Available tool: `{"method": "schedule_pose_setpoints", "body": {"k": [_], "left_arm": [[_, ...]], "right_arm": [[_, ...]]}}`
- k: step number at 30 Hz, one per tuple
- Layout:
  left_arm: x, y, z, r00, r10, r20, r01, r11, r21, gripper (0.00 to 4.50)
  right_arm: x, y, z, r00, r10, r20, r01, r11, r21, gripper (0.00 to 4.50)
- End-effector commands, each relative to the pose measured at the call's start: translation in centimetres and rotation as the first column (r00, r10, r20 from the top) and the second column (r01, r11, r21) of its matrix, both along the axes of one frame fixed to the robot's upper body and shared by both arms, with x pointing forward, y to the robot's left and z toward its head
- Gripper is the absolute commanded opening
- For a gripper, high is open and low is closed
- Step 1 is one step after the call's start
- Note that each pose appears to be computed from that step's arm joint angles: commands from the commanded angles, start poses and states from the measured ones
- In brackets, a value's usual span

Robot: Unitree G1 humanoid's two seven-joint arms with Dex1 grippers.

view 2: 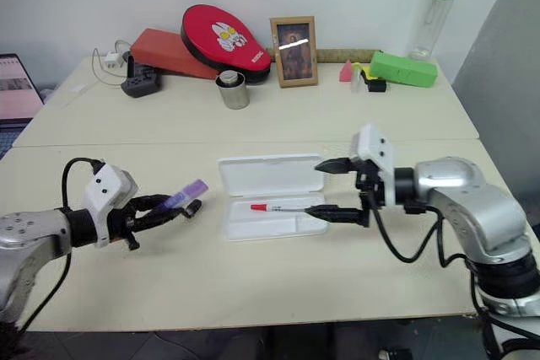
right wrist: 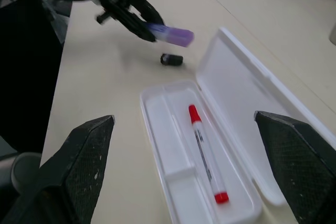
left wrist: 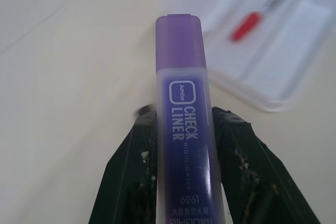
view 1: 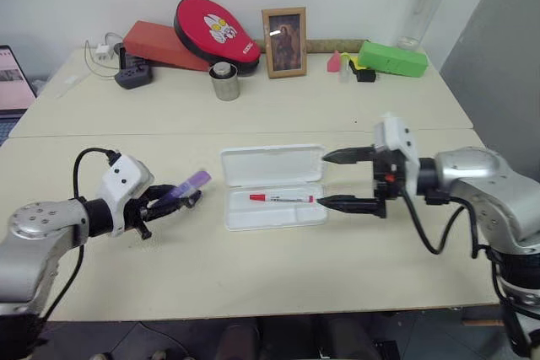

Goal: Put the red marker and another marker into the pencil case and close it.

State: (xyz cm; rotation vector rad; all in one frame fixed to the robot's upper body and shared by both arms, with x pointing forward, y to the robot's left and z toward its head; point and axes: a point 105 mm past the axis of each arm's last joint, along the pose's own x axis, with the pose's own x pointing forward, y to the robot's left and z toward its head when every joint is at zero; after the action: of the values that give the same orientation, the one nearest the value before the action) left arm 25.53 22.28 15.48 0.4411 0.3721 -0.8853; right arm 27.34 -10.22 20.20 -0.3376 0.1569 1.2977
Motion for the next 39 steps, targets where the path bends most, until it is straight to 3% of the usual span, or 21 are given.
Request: {"method": "schedule_pose_setpoints", "body": {"k": [1, 6, 13, 24, 39], "left_arm": [[-0.4, -2.8, 0.7, 0.992, -0.124, 0.025, 0.122, 0.991, 0.058, 1.2], [1.5, -7.6, -1.1, 0.97, -0.241, 0.01, 0.24, 0.969, 0.052, 1.2], [2.7, -10.3, -1.9, 0.935, -0.354, -0.005, 0.353, 0.934, 0.051, 1.2], [3.2, -9.6, -3.6, 0.919, -0.39, -0.064, 0.395, 0.905, 0.156, 1.2], [3.9, -9.5, -3.6, 0.906, -0.419, -0.064, 0.423, 0.882, 0.209, 1.2]], "right_arm": [[-0.5, -0.3, 1.3, 0.999, 0.005, 0.052, -0.006, 1.0, 0.014, 4.5], [-0.3, -0.2, 0.8, 0.998, -0.028, 0.057, 0.028, 1.0, 0.014, 4.5], [-0.6, -0.3, 0.5, 0.996, -0.063, 0.059, 0.063, 0.998, 0.003, 4.5], [-1.2, -0.6, 0.3, 0.991, -0.119, 0.053, 0.119, 0.993, 0.013, 4.5], [-1.2, -0.4, 0.3, 0.99, -0.135, 0.052, 0.134, 0.991, 0.026, 4.5]]}}
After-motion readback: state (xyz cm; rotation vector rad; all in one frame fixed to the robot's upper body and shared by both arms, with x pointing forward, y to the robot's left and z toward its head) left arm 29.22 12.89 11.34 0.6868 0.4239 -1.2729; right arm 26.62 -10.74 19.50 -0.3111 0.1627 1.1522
